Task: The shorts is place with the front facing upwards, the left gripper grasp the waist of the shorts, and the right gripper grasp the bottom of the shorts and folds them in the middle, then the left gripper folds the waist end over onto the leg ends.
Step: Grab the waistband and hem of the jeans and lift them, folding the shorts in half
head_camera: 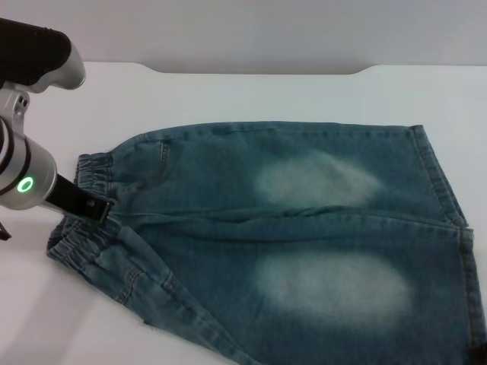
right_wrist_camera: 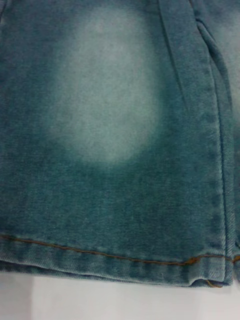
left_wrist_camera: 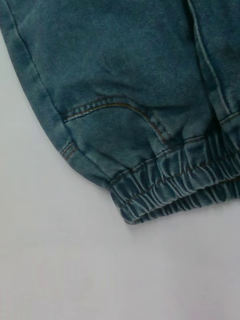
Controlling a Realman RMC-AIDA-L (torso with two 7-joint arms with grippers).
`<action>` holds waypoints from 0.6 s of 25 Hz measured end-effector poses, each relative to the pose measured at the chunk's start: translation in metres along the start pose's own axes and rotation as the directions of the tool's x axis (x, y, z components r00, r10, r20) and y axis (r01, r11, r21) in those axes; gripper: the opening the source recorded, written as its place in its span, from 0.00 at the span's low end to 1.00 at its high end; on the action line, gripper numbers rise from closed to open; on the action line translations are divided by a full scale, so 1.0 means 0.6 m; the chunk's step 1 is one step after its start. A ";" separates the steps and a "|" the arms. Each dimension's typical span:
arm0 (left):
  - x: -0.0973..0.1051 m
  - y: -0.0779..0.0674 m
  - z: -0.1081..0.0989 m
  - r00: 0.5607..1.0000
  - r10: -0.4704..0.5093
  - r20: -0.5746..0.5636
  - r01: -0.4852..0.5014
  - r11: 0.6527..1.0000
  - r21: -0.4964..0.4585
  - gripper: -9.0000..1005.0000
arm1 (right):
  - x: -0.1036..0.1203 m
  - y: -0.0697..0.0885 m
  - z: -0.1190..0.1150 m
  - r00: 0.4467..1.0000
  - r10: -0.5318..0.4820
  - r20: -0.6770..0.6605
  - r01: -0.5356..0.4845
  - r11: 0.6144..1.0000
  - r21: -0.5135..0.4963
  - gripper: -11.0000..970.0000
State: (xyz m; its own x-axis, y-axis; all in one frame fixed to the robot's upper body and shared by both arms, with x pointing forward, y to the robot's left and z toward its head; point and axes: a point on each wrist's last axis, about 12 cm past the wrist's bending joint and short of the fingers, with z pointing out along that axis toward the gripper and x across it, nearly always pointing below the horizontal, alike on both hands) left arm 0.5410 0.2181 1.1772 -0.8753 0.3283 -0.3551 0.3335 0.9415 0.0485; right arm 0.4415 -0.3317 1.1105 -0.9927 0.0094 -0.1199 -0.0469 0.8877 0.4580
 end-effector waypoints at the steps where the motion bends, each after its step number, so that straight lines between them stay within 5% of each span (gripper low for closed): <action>1: 0.000 0.000 0.000 1.000 0.001 0.000 -0.001 1.000 0.000 0.05 | 0.000 0.000 0.000 1.000 0.001 0.000 -0.001 1.000 0.000 0.54; 15: -0.001 -0.002 0.000 1.000 0.004 0.001 -0.004 1.000 0.004 0.05 | 0.000 -0.004 0.011 1.000 0.003 -0.013 -0.003 1.000 -0.010 0.54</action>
State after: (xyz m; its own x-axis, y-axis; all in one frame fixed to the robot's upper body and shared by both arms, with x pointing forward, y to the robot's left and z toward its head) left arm 0.5411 0.2171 1.1772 -0.8735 0.3322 -0.3558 0.3387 0.9398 0.0460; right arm 0.4423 -0.3311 1.1037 -0.9942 0.0056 -0.1070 -0.0453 0.8828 0.4675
